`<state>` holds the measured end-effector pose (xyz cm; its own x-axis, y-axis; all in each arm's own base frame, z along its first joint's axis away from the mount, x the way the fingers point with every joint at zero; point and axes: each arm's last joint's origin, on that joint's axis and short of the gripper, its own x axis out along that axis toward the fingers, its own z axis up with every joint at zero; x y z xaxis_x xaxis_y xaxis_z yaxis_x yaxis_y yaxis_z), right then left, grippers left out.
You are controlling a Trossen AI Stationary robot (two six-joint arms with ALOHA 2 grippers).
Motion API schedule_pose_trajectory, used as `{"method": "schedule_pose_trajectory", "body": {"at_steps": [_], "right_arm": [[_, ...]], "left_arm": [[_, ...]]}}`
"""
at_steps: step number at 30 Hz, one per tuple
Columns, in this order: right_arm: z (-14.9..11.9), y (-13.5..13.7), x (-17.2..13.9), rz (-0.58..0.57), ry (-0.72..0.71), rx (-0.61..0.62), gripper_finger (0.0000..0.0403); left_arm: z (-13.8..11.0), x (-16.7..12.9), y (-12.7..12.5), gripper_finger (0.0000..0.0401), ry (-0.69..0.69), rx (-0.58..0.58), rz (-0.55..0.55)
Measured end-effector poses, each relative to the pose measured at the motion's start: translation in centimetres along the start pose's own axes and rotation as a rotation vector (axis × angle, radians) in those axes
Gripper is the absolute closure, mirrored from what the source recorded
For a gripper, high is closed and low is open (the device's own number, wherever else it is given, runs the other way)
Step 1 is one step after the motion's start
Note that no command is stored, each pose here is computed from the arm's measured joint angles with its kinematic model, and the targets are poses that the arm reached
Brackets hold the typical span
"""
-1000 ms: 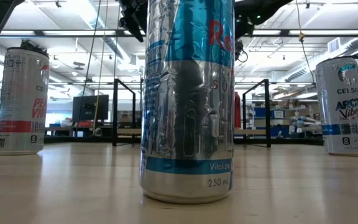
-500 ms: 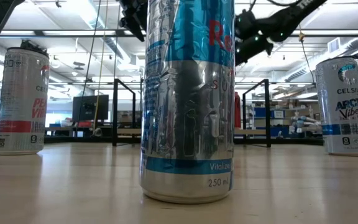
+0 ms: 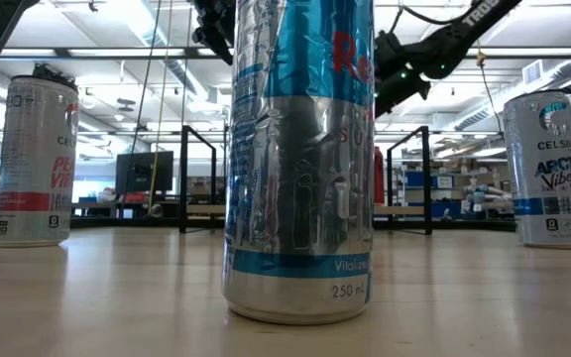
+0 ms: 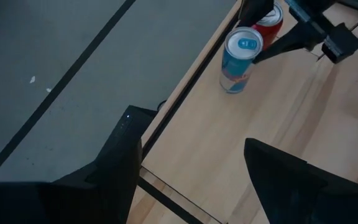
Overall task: Place canned beverage on shelf
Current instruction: Put the top blue soda can on the shelf
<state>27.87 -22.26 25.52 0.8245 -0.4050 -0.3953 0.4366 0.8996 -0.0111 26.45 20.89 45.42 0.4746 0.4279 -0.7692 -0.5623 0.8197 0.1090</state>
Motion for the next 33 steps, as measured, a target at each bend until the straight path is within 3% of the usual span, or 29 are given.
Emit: {"method": "schedule_pose_trajectory", "body": {"at_steps": [18,33], "right_arm": [[-1.1,-0.2,0.9,0.014,0.053,-0.014,0.0177],[-1.3,-0.7,0.7,0.007,0.071,-0.047,0.0136]], "left_arm": [[0.0,0.0,0.0,0.0115,0.002,0.01,0.0],[0.0,0.0,0.0,0.0115,0.001,0.006,0.0]]}}
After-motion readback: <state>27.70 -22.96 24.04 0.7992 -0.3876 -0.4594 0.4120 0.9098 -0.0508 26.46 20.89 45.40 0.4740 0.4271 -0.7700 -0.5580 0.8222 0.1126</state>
